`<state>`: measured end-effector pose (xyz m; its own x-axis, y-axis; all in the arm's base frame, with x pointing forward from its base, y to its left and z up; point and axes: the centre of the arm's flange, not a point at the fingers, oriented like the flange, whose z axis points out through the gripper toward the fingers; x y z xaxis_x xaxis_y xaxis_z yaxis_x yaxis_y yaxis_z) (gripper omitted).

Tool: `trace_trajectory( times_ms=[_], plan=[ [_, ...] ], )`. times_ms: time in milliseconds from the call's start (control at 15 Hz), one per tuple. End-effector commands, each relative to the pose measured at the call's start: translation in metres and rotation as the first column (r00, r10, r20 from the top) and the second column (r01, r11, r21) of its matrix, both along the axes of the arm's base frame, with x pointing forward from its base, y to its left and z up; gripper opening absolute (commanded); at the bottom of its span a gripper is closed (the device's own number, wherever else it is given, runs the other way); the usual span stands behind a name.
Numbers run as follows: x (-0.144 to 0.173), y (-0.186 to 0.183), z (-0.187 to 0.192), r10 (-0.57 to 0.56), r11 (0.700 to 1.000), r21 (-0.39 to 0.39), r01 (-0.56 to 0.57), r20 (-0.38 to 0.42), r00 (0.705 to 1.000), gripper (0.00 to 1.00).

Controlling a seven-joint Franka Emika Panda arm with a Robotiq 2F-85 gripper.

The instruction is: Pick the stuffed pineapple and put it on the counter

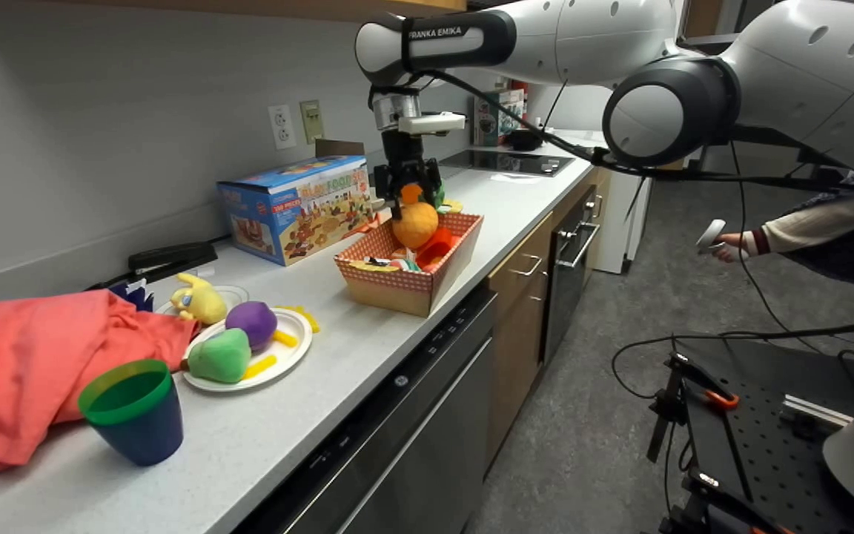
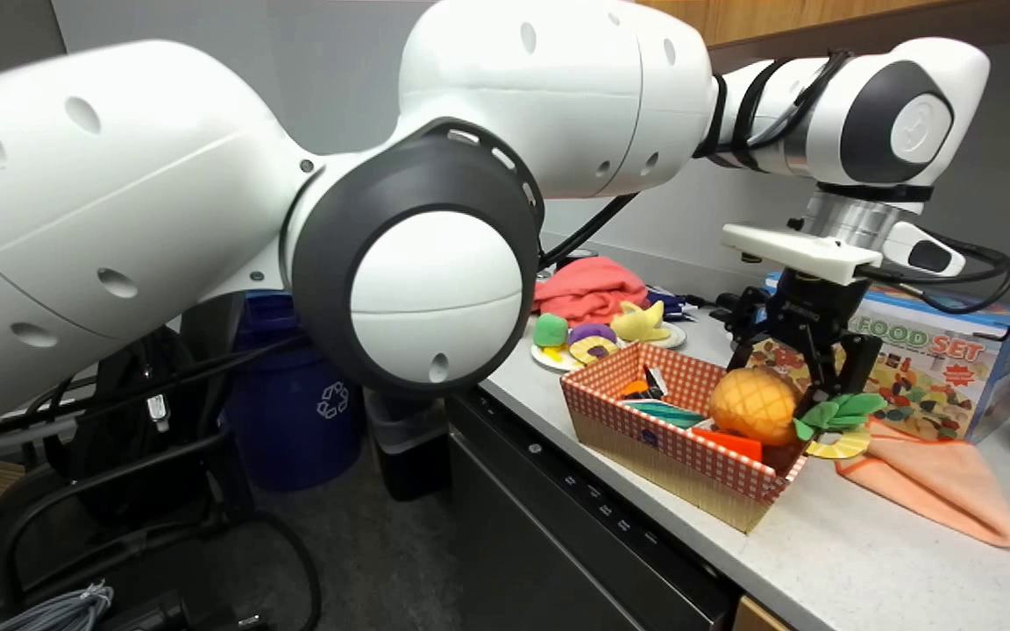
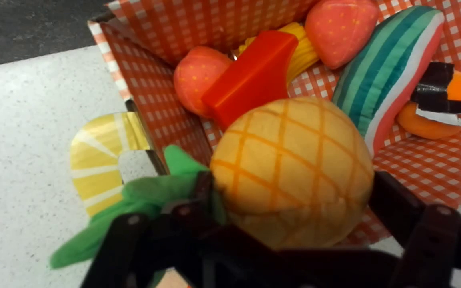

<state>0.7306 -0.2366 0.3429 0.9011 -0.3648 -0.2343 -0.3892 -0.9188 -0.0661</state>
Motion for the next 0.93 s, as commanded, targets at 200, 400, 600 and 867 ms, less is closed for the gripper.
trace_trajectory(
  times_ms=[200, 400, 600, 867],
  plan=[
    [0.0306, -0.0098, 0.007, 0.018, 1.0, -0.013, -0.018, -0.013, 1.0, 1.0],
    [0.0306, -0.0099, 0.0069, 0.018, 1.0, -0.016, -0.018, -0.01, 1.0, 0.66],
    [0.0307, -0.01, 0.0073, 0.018, 1.0, -0.022, -0.018, -0.009, 1.0, 0.41],
    [0.0307, -0.01, 0.0075, 0.018, 1.0, -0.023, -0.018, -0.01, 1.0, 0.14]
  ],
)
